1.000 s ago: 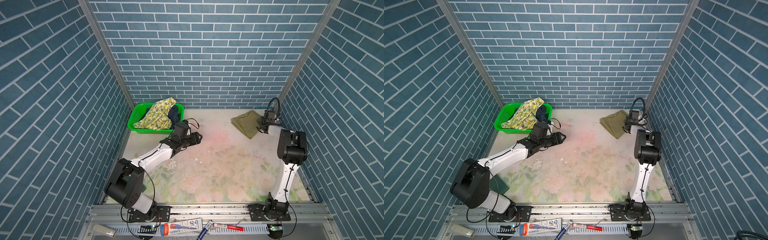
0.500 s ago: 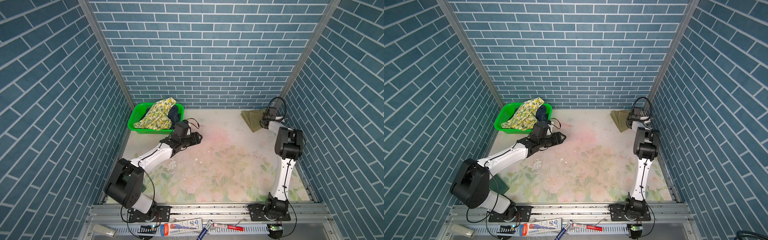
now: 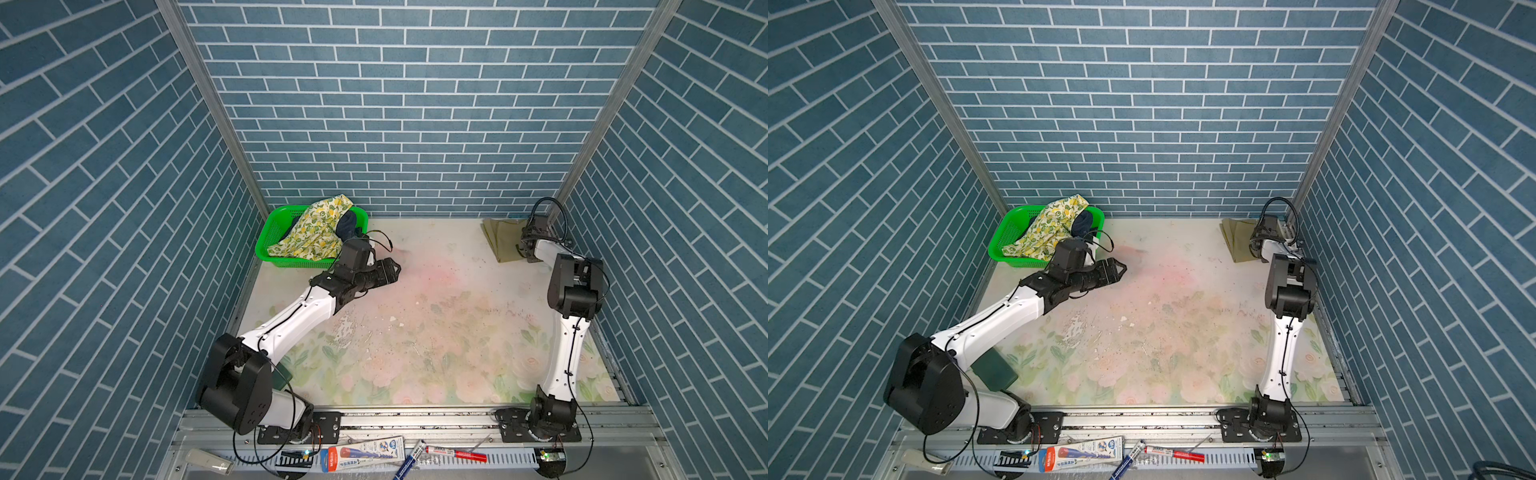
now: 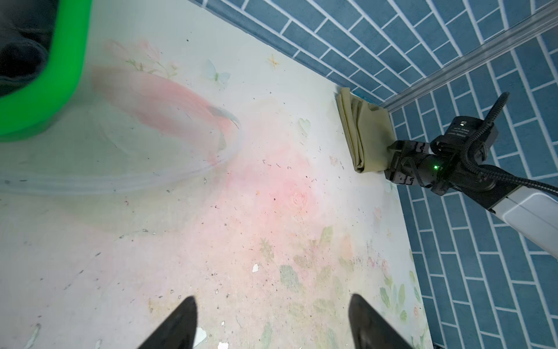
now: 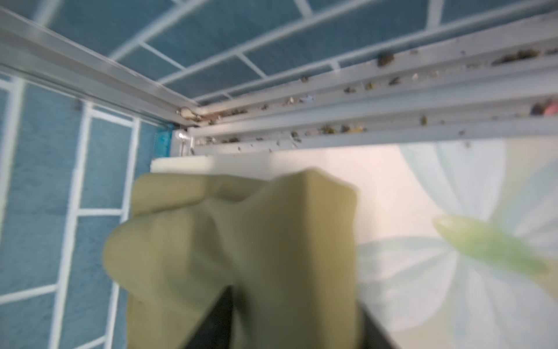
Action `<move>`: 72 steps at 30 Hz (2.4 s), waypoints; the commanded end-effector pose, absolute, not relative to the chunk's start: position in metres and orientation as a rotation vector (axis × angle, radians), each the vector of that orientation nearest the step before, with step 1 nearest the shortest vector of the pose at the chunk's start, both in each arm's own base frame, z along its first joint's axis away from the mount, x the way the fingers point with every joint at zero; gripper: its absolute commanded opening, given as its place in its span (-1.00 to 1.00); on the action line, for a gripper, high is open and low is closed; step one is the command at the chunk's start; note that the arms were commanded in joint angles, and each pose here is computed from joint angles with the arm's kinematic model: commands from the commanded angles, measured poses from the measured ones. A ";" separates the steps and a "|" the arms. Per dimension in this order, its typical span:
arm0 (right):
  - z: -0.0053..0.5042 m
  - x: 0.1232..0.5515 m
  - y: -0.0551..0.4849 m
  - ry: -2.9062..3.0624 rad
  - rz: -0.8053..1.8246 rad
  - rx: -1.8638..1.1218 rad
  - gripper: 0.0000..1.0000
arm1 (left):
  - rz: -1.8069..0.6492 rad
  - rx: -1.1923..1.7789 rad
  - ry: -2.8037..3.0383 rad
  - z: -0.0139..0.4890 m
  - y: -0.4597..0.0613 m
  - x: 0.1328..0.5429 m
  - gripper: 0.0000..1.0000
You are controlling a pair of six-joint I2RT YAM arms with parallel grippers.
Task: Fold and stack skirts
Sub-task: Move the skirt to the top-right of the table, then pick up the skirt from the basket, then place the skirt at the center of the table.
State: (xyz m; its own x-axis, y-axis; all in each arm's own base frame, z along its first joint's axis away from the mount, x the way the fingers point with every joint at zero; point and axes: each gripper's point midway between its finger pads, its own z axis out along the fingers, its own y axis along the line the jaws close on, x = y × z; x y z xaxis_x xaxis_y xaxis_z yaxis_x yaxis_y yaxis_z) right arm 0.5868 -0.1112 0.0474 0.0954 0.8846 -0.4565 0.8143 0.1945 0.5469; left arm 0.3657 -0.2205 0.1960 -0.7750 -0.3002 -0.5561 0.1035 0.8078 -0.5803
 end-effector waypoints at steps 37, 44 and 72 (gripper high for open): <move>0.186 0.442 0.138 2.241 0.389 0.281 0.12 | 0.496 0.009 2.508 0.154 -0.041 0.542 -1.00; 0.218 0.423 0.121 2.174 0.340 0.287 0.01 | 0.418 -0.054 2.320 0.268 -0.036 0.542 -1.00; 0.285 0.396 0.094 2.064 0.282 0.297 0.11 | -0.744 0.166 1.898 0.437 -0.198 0.389 -1.00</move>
